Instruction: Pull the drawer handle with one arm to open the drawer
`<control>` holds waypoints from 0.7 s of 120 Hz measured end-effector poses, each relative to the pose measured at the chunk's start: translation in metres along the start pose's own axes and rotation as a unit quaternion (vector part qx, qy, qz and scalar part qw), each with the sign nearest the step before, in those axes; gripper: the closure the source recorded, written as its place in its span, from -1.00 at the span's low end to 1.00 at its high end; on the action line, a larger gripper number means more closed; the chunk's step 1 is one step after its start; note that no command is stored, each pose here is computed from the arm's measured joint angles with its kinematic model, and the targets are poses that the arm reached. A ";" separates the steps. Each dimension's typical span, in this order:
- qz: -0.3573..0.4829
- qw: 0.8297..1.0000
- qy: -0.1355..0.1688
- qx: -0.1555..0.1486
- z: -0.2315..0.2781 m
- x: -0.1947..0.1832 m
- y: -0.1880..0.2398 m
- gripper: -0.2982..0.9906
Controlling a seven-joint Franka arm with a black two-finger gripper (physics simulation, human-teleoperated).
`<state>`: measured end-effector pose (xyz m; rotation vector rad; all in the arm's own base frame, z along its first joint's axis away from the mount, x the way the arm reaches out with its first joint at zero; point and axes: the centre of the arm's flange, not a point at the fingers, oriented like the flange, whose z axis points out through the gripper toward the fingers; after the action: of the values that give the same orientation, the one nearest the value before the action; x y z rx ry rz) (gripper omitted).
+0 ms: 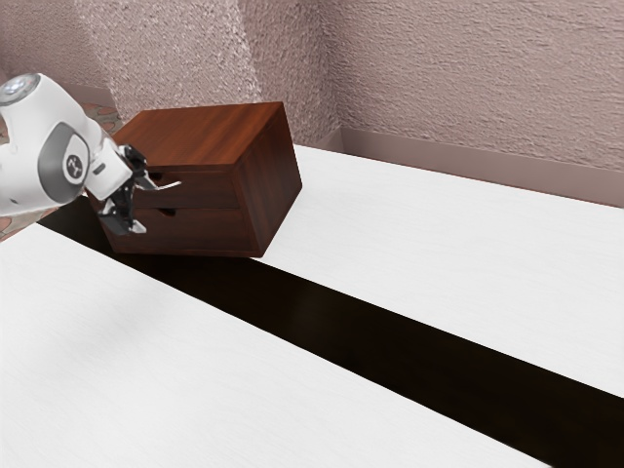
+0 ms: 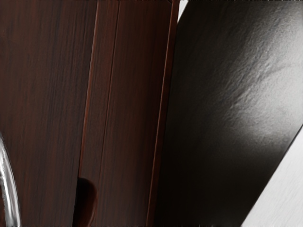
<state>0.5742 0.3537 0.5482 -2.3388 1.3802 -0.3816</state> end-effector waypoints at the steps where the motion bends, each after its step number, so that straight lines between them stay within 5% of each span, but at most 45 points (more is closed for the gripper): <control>1: 0.000 1.000 0.000 0.001 -0.001 0.000 -0.001 -0.53; 84: -0.003 1.000 0.006 -0.009 0.013 0.000 0.006 -0.52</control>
<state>0.5755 0.3541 0.5337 -2.3593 1.3872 -0.3885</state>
